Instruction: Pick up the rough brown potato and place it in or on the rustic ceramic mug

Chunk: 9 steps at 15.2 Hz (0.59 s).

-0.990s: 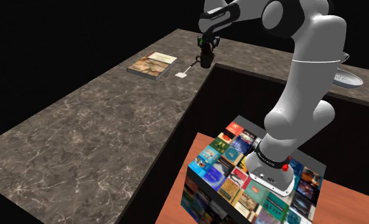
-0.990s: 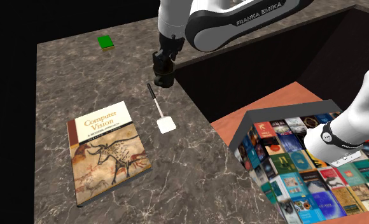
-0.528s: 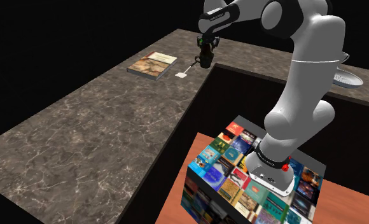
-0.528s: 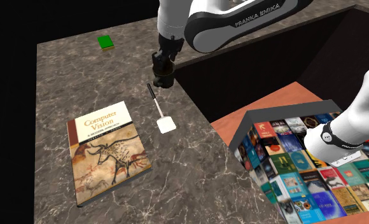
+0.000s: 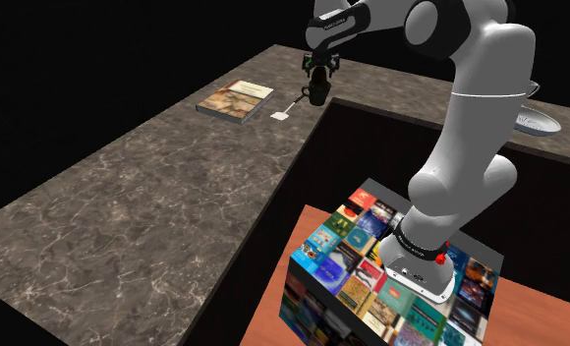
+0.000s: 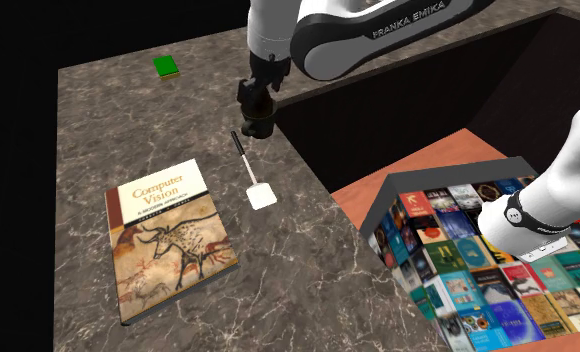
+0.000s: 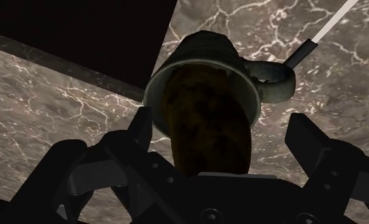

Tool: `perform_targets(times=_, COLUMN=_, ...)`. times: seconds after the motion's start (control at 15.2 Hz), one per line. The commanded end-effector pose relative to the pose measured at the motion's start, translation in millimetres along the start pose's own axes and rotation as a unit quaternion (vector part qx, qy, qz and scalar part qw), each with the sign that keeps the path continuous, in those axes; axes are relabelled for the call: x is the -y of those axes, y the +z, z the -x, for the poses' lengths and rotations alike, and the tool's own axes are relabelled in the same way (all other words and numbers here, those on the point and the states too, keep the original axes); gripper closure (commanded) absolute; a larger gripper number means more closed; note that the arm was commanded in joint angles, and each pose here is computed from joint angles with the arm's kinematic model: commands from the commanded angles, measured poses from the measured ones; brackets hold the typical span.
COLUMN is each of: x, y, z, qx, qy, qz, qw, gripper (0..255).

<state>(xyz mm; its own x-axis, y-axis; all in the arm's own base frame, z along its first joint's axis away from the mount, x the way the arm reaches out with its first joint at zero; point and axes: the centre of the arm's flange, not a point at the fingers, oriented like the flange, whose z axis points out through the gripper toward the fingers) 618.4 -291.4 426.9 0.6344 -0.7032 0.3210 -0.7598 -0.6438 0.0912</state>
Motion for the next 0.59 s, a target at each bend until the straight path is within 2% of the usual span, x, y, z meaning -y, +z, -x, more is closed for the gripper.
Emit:
perform_targets(times=0.0, x=-2, y=-25, z=2, qx=0.0, qy=0.0, qz=0.0, qw=1.0, gripper=0)
perform_targets(times=0.07, x=-2, y=-35, z=2, qx=0.0, qy=0.0, qz=0.0, qw=1.0, gripper=0)
perform_targets(times=0.53, x=-2, y=-35, z=2, qx=0.0, qy=0.0, qz=0.0, qw=1.0, gripper=0)
